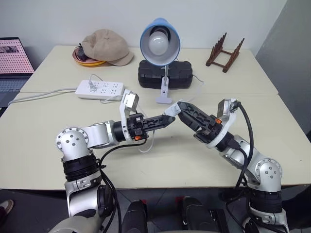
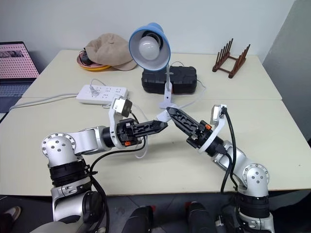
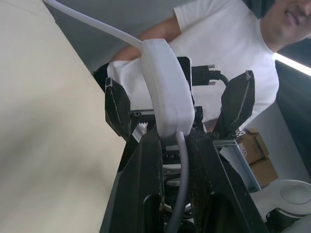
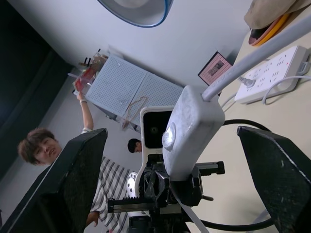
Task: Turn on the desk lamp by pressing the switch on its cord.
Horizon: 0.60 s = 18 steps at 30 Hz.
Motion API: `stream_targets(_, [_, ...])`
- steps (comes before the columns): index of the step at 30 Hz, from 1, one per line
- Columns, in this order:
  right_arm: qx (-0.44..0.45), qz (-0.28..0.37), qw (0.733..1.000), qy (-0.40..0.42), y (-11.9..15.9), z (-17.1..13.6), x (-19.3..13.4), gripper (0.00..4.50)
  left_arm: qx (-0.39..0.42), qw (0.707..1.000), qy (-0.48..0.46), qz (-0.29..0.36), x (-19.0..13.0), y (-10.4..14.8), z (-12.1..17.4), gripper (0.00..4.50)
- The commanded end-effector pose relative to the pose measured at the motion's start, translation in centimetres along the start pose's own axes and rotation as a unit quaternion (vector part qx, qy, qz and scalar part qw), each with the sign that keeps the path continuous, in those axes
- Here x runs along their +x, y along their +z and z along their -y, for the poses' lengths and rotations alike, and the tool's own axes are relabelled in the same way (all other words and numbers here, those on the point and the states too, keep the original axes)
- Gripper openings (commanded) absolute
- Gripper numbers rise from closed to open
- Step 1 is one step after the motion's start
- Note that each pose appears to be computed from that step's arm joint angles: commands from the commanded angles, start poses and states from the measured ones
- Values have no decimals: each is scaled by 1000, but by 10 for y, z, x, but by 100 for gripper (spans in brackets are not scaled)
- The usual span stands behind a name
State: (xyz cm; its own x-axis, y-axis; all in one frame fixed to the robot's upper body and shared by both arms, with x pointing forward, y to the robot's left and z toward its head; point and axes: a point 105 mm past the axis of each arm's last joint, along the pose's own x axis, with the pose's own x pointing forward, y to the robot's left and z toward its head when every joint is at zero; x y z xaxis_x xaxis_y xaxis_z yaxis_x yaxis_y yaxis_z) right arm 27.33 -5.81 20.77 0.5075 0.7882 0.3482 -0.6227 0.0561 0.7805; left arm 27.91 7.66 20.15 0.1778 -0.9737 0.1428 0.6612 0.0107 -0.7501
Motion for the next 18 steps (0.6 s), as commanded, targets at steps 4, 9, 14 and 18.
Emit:
stream_targets(4, [-7, -8, 1000, 20, 1, -6, 3, 450, 7, 1000, -18, 1, 2, 0, 10, 31])
stream_targets(9, [-7, -20, 999, 25, -4, -5, 5, 380, 4, 1000, -20, -5, 4, -1, 11, 31])
stream_targets(14, [-11, -28, 999, 24, -4, -4, 5, 274, 1, 1000, -25, -6, 6, -3, 12, 31])
stream_targets(18, [-16, -33, 999, 22, -3, -4, 3, 187, 1, 1000, -25, -5, 8, -5, 12, 31])
